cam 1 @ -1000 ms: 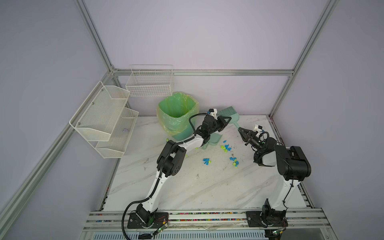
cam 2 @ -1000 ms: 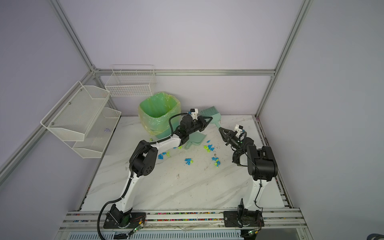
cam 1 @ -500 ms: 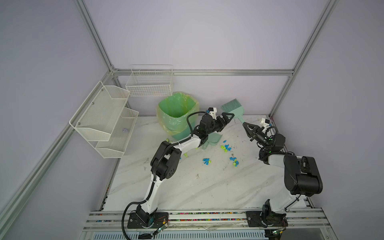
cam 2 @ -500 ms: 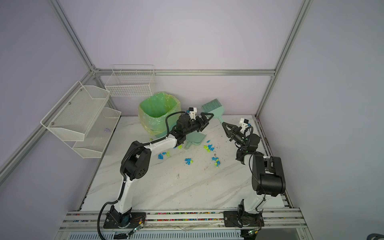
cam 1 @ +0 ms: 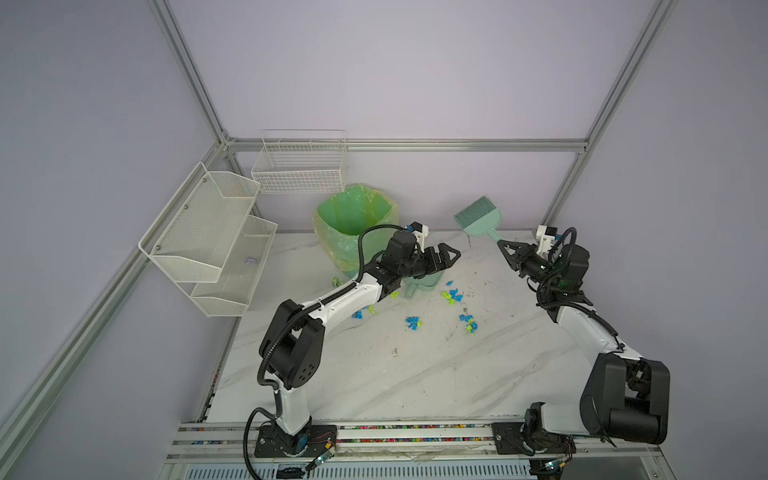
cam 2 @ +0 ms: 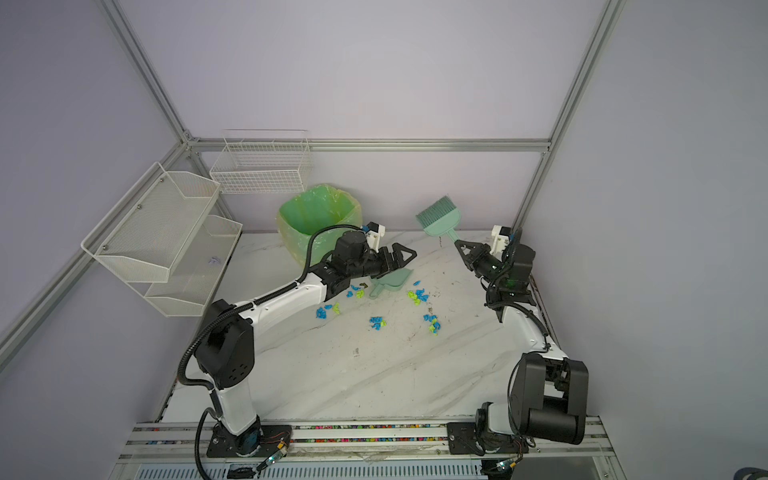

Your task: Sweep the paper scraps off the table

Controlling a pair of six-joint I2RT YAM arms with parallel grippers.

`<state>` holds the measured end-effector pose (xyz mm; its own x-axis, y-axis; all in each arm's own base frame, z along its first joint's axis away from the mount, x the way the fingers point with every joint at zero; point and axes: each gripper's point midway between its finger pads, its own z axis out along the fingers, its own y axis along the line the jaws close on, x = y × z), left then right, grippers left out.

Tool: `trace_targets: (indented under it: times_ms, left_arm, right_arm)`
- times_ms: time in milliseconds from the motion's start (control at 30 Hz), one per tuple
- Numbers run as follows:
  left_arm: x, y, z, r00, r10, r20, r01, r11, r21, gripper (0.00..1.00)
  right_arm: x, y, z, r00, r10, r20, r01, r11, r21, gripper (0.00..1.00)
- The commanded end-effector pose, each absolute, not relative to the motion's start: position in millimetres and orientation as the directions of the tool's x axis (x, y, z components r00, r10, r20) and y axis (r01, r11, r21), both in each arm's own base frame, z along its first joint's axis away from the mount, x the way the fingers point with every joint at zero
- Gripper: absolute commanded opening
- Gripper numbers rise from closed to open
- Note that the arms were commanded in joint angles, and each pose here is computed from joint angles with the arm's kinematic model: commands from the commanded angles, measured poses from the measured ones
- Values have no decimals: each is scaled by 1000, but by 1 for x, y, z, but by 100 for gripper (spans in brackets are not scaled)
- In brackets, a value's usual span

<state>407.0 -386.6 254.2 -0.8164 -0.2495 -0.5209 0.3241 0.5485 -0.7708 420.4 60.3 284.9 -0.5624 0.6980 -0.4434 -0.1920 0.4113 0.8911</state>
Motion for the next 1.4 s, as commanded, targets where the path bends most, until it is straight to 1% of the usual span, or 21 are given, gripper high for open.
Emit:
trace_targets:
  times_ms: [0, 233, 400, 500, 600, 667, 800, 900, 1000, 1167, 1367]
  left_arm:
    - [390, -351, 238, -813, -72, -578, 361, 715, -598, 100]
    - [375, -323, 228, -797, 105, -595, 427, 795, -431, 100]
    - [380, -291, 204, -793, 234, -563, 437, 862, -257, 100]
    - [388, -276, 192, -812, 248, -528, 423, 874, -240, 100]
    - [400, -265, 185, -824, 238, -515, 403, 884, -236, 100]
    - [408, -261, 177, -833, 232, -502, 388, 892, -232, 96]
    - [413, -268, 162, -852, 246, -463, 396, 881, -261, 82]
    - [418, -272, 158, -856, 241, -457, 389, 883, -262, 79]
    - [423, -275, 159, -852, 252, -459, 395, 884, -248, 72]
    - [427, -275, 157, -849, 277, -450, 394, 899, -190, 69]
    - [430, -291, 147, -844, 308, -440, 410, 898, -159, 63]
  right_arm:
    - [416, 50, 280, -540, 674, -504, -139, 520, 843, 0]
    - [401, 30, 272, -521, 624, -582, -21, 673, 739, 0]
    - [382, 6, 271, -512, 582, -632, 119, 777, 618, 0]
    - [368, 1, 279, -501, 566, -655, 143, 800, 583, 0]
    - [355, 2, 289, -478, 572, -666, 137, 798, 587, 0]
    - [350, 4, 290, -476, 575, -666, 132, 795, 592, 0]
    - [350, 6, 288, -503, 549, -667, 120, 809, 576, 0]
    - [352, 7, 288, -520, 519, -678, 100, 826, 555, 0]
    - [350, 9, 289, -534, 498, -683, 87, 836, 541, 0]
    - [344, 11, 289, -540, 474, -695, 67, 848, 526, 0]
    - [348, 14, 292, -539, 470, -699, 46, 845, 533, 0]
